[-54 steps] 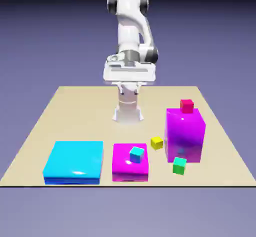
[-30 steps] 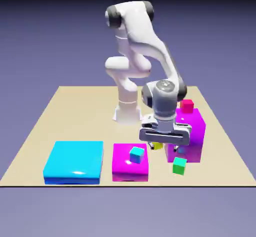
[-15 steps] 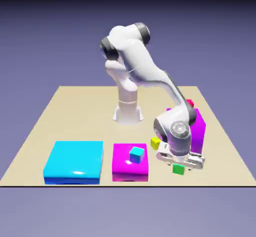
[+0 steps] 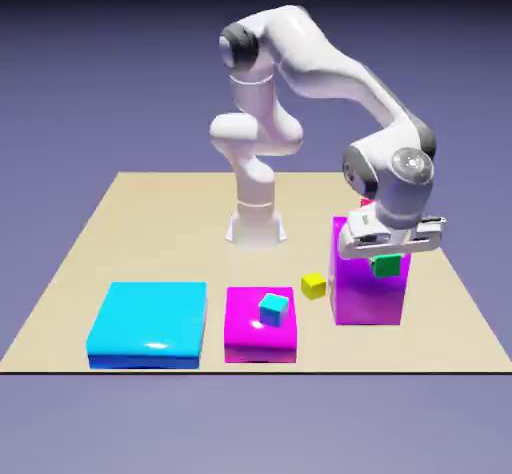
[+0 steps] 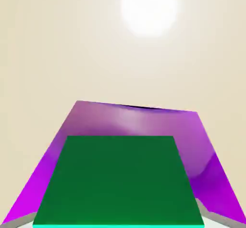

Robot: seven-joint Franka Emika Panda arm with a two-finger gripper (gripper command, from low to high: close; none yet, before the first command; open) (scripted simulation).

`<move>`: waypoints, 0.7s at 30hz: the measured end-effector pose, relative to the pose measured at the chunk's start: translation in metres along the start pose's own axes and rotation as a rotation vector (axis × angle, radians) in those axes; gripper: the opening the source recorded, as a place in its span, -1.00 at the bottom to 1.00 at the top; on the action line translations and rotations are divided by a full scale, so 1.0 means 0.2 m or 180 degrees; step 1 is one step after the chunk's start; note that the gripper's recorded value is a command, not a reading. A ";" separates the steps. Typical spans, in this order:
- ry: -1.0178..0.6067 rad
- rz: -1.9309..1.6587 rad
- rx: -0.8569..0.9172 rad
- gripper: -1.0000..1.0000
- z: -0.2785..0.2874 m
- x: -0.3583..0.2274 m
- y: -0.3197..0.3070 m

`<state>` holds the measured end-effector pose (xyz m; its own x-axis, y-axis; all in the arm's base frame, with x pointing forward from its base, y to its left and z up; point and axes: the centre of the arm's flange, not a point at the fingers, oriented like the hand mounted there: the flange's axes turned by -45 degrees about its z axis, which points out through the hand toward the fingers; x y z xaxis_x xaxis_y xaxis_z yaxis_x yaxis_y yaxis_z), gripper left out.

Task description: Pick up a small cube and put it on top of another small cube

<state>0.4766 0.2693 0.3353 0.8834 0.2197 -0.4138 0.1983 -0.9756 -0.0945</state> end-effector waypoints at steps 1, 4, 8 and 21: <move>-0.0005 -0.0166 -0.0099 -1.00 -0.02 -0.06 -0.05; -0.0028 -0.0669 -0.0381 -1.00 -0.09 -0.26 -0.18; -0.0077 -0.1313 -0.0702 -1.00 -0.17 -0.55 -0.33; -0.0065 -0.1904 -0.1172 1.00 0.15 -0.81 -0.38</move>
<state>0.3059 0.3076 0.3829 0.5703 0.7153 -0.4038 0.7819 -0.6234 0.0000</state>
